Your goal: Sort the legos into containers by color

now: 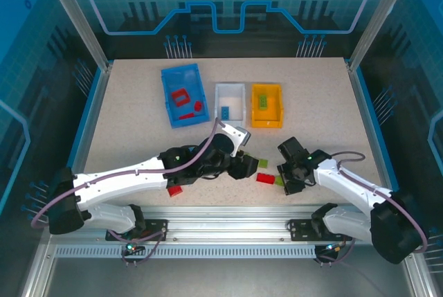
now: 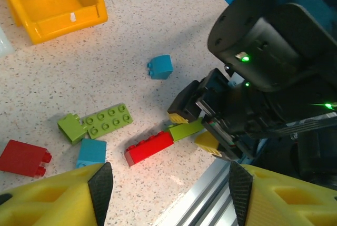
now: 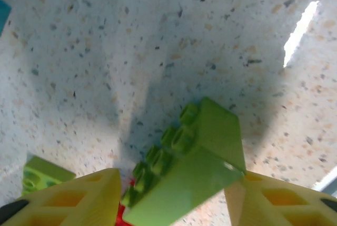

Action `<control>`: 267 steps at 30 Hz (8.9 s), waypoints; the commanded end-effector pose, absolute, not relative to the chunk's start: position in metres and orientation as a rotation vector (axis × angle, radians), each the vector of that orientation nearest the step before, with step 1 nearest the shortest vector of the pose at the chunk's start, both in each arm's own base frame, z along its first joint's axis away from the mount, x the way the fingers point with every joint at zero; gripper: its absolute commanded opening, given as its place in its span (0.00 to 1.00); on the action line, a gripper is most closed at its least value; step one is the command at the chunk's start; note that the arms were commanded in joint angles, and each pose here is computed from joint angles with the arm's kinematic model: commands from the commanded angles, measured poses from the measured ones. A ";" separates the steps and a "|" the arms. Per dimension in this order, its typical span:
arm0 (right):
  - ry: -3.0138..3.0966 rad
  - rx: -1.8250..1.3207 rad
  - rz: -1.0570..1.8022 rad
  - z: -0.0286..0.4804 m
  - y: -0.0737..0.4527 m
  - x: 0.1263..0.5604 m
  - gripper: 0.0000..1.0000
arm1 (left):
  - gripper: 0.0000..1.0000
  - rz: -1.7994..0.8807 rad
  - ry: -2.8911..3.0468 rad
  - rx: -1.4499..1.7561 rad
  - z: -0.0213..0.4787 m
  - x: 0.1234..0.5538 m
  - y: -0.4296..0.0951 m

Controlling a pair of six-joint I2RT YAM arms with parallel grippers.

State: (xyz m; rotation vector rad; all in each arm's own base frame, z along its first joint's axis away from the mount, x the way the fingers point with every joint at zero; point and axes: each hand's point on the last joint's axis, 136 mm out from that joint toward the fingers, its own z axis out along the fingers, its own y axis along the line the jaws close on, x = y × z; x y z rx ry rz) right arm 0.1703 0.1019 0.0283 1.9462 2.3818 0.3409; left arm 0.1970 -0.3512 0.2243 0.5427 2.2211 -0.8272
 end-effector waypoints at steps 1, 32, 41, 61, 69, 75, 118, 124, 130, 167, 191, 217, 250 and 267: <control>2.349 2.012 0.372 0.019 0.103 0.174 0.49 | 0.63 -0.845 2.164 0.501 0.241 0.198 -0.346; 2.632 0.559 0.276 0.125 0.144 0.436 0.02 | 0.61 -0.883 2.106 0.370 0.275 0.205 -0.336; 2.784 0.459 0.305 0.078 0.154 0.446 0.16 | 0.61 -0.853 2.157 0.369 0.256 0.206 -0.339; 2.499 0.317 0.257 0.210 0.125 0.398 0.49 | 0.64 -0.727 2.244 0.368 0.232 0.210 -0.330; 2.608 0.377 0.129 0.172 0.080 0.309 0.62 | 0.65 -0.671 2.296 0.284 0.222 0.209 -0.296; 2.766 0.500 0.201 0.101 0.065 0.279 0.73 | 0.65 -0.726 2.295 0.194 0.211 0.202 -0.280; 2.718 -0.054 -0.080 0.118 0.253 0.423 0.27 | 0.72 -0.425 2.195 -0.288 0.253 0.244 -0.158; 2.775 0.024 -0.165 0.088 0.254 0.440 0.31 | 0.72 -0.407 2.212 -0.277 0.246 0.242 -0.157; 2.824 0.034 -0.147 0.062 0.261 0.441 0.40 | 0.72 -0.395 2.245 -0.266 0.235 0.240 -0.158; 2.388 -0.571 0.526 0.188 0.316 0.255 0.63 | 0.78 -0.168 2.716 -0.997 0.050 0.133 -0.110; 2.400 -0.526 0.539 0.188 0.299 0.237 0.62 | 0.74 -0.494 2.269 -1.614 0.031 0.151 -0.118; 2.415 -0.537 0.552 0.180 0.311 0.227 0.62 | 0.60 -0.371 2.201 -1.781 0.018 0.156 -0.087; 2.352 -0.625 0.706 0.189 0.327 0.209 0.60 | 0.18 -0.366 2.242 -1.751 0.022 0.179 -0.100; 2.061 -0.515 0.870 0.285 0.337 0.254 0.62 | 0.15 -0.349 2.475 -0.756 0.198 0.375 -0.119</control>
